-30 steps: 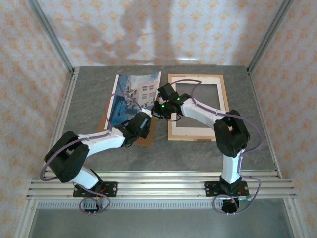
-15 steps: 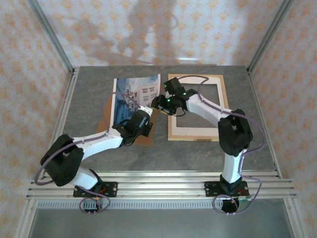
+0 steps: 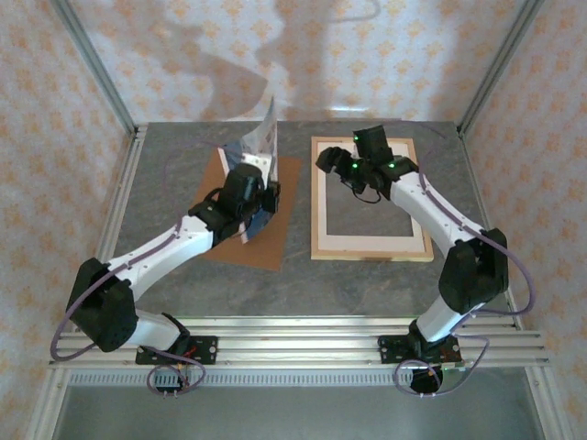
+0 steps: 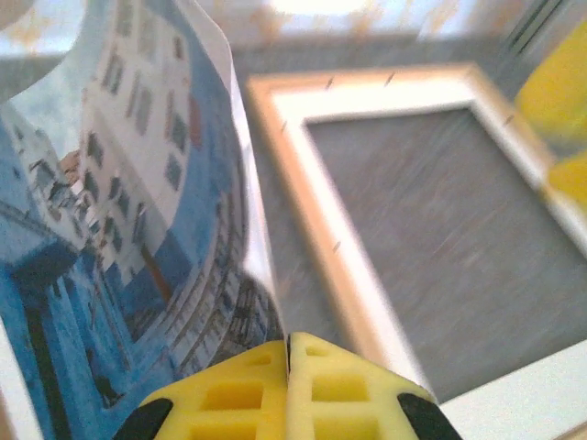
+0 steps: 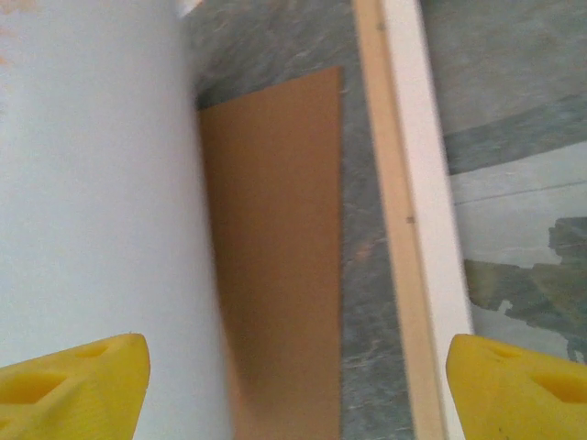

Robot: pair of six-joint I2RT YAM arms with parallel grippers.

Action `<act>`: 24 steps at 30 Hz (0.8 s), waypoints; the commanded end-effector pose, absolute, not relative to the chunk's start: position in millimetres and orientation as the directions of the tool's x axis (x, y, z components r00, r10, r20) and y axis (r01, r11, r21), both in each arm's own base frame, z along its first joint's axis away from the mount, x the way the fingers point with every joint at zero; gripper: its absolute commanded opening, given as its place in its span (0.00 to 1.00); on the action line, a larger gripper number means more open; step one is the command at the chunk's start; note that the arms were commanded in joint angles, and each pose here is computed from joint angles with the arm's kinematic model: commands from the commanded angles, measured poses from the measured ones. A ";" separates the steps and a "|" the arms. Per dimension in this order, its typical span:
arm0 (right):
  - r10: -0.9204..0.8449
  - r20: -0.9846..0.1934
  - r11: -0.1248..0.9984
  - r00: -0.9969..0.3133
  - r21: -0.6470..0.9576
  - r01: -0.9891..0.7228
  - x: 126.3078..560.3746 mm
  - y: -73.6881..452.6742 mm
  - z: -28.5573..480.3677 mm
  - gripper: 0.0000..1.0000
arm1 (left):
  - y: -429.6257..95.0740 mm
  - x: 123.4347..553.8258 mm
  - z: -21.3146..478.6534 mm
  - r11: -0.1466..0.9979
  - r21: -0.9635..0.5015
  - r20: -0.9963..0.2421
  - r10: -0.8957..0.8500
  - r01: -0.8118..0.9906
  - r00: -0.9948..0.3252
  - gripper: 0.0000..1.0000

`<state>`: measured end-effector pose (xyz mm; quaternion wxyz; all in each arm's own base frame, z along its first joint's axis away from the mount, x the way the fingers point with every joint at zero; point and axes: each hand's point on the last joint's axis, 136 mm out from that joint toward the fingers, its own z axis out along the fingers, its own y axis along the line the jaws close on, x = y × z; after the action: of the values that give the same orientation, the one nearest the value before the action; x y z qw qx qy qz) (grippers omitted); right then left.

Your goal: Put the photo into the frame

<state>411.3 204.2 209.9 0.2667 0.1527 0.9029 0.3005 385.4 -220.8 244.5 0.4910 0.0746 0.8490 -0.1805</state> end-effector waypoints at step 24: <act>0.535 -0.365 0.790 -0.762 0.537 0.297 391.7 127.5 148.9 0.84 | -222.2 352.7 217.0 0.629 -0.755 -0.623 -0.597 0.186 -0.506 0.00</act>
<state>387.1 119.0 156.3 0.2639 0.2409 0.9097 0.2117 352.3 -238.7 202.6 0.4605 -0.0685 0.7944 -0.3901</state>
